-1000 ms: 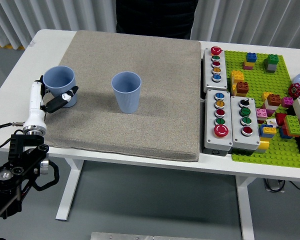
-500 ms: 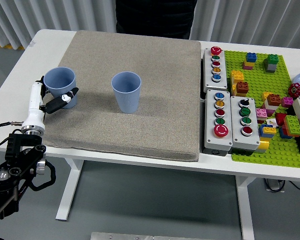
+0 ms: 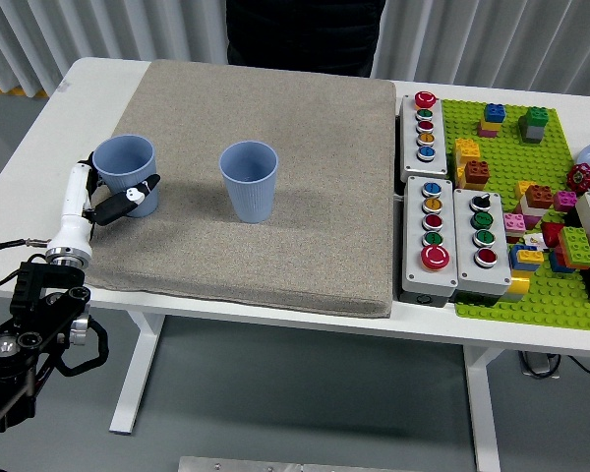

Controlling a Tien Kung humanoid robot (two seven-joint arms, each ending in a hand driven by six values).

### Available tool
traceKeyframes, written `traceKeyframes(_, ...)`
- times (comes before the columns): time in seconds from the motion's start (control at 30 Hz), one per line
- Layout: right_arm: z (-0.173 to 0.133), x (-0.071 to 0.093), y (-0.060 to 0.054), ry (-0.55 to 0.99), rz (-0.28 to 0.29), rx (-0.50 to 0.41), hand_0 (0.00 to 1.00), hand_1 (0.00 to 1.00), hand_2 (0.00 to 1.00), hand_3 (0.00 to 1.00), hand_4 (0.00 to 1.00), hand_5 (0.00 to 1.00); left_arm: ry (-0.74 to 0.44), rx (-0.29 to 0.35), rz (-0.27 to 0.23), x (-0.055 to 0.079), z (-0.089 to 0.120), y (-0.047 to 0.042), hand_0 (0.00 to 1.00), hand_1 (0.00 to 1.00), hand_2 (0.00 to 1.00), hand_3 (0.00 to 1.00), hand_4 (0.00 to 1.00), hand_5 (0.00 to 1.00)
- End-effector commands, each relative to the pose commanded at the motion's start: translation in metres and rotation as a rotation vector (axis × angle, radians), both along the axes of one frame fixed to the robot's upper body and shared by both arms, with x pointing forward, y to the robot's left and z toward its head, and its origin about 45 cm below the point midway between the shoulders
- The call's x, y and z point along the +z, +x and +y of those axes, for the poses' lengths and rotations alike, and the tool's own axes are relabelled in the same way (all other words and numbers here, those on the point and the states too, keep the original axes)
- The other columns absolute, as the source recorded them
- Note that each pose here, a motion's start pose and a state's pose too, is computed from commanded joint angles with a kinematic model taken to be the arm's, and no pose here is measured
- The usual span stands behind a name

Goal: Pick cup pour cup place

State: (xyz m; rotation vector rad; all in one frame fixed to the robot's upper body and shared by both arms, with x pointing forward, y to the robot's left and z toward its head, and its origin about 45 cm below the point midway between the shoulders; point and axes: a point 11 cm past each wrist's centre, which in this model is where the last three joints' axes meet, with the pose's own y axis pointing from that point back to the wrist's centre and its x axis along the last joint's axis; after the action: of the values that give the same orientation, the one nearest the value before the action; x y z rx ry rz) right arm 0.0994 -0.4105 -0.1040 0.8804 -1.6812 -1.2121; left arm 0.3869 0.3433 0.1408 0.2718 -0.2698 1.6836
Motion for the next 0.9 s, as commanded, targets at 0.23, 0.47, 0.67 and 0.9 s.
traceKeyframes(0.23, 0.000, 0.000, 0.000, 0.000, -0.001, -0.001, 0.724, 0.698, 0.745, 0.704, 0.327, 0.283, 0.004, -0.009, 0.001, 0.002, 0.002, 0.0008, 0.706, 0.708, 0.849, 0.943, 0.996, 0.413)
traceKeyframes(0.47, 0.000, 0.001, 0.003, 0.000, -0.007, -0.003, 0.723, 0.698, 0.745, 0.704, 0.327, 0.280, 0.013, -0.014, -0.011, 0.006, 0.002, 0.0020, 0.716, 0.718, 0.874, 0.955, 0.998, 0.446)
traceKeyframes(0.67, 0.000, 0.001, 0.004, 0.000, -0.009, -0.003, 0.724, 0.698, 0.745, 0.704, 0.326, 0.281, 0.018, -0.026, -0.014, 0.008, 0.001, 0.0008, 0.725, 0.727, 0.883, 0.967, 0.998, 0.460)
traceKeyframes(0.9, -0.001, 0.001, 0.004, -0.002, -0.008, -0.002, 0.724, 0.696, 0.745, 0.705, 0.326, 0.282, 0.017, -0.046, -0.018, 0.011, -0.002, -0.0042, 0.745, 0.759, 0.929, 0.995, 0.998, 0.458)
